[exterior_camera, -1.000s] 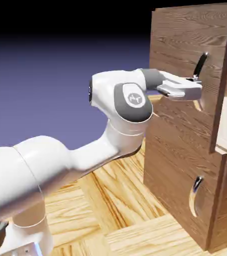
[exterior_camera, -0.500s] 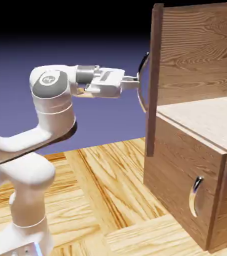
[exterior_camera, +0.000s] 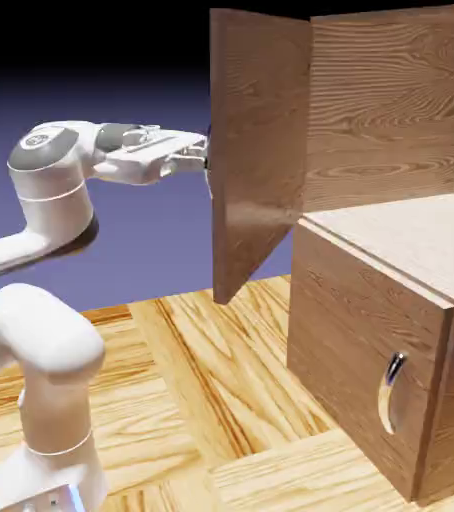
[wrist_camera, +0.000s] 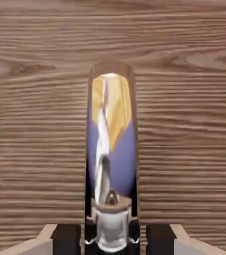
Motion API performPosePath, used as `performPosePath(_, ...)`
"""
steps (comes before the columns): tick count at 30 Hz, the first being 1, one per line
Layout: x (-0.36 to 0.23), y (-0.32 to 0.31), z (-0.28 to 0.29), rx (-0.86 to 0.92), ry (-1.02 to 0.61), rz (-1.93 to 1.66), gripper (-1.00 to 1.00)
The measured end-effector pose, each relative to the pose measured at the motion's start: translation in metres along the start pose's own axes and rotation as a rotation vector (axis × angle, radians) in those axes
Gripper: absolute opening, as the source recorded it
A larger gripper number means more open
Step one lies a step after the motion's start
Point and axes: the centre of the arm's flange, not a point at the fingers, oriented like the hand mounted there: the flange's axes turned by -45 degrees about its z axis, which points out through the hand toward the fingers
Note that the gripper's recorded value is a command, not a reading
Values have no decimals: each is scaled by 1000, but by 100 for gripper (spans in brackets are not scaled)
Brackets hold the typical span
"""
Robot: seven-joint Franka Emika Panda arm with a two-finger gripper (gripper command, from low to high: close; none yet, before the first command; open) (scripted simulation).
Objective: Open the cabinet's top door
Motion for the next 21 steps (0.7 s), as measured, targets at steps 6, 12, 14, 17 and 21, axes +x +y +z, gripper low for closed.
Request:
performPosePath(6,0,18,-41,109,0,0,-100)
performPosePath(12,0,45,-86,238,0,0,-100)
performPosePath(14,0,57,-102,287,0,0,-100)
performPosePath(17,0,78,-127,367,0,0,-100)
performPosePath(21,0,110,-159,479,0,0,-100)
